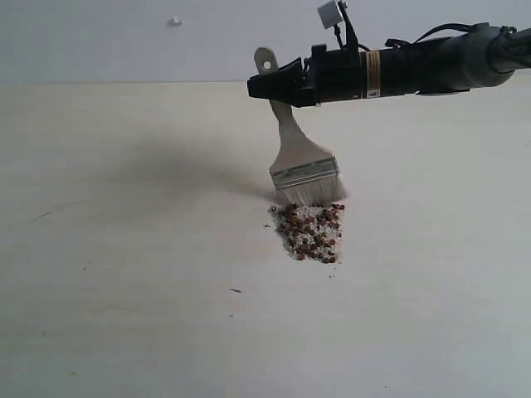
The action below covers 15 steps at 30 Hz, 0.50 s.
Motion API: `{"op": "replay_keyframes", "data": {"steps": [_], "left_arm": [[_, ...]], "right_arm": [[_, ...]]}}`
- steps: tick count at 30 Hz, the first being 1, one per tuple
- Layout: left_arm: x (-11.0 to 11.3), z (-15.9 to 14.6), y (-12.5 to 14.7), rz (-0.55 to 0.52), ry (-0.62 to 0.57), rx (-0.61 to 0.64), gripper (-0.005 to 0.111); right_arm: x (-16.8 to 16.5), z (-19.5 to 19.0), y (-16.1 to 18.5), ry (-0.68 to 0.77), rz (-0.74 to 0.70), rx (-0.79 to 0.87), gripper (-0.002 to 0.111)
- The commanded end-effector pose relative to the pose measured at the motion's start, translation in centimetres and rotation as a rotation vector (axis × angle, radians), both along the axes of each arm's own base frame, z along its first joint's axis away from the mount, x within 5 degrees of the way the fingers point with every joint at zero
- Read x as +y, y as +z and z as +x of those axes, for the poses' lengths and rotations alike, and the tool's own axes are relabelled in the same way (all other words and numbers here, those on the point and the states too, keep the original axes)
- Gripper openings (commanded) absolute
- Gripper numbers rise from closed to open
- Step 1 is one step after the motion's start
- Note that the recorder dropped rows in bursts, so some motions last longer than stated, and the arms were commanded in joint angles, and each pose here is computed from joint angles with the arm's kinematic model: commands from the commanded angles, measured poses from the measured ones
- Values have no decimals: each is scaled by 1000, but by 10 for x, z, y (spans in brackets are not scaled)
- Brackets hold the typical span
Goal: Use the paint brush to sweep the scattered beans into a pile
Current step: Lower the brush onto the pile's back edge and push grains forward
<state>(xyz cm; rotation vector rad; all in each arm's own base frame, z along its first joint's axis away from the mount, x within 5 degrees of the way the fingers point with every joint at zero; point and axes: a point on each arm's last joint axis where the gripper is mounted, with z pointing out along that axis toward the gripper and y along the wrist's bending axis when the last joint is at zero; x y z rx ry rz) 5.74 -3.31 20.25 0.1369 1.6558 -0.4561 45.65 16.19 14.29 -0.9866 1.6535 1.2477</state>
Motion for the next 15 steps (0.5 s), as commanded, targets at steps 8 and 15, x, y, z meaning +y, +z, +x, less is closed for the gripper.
{"op": "replay_keyframes", "data": {"steps": [8, 15], "left_arm": [[0, 0, -1, 4, -7, 3, 0], [0, 0, -1, 4, -7, 3, 0]], "right_arm": [[0, -1, 5, 14, -7, -7, 0], [-1, -5, 37, 33, -22, -102, 0]]}}
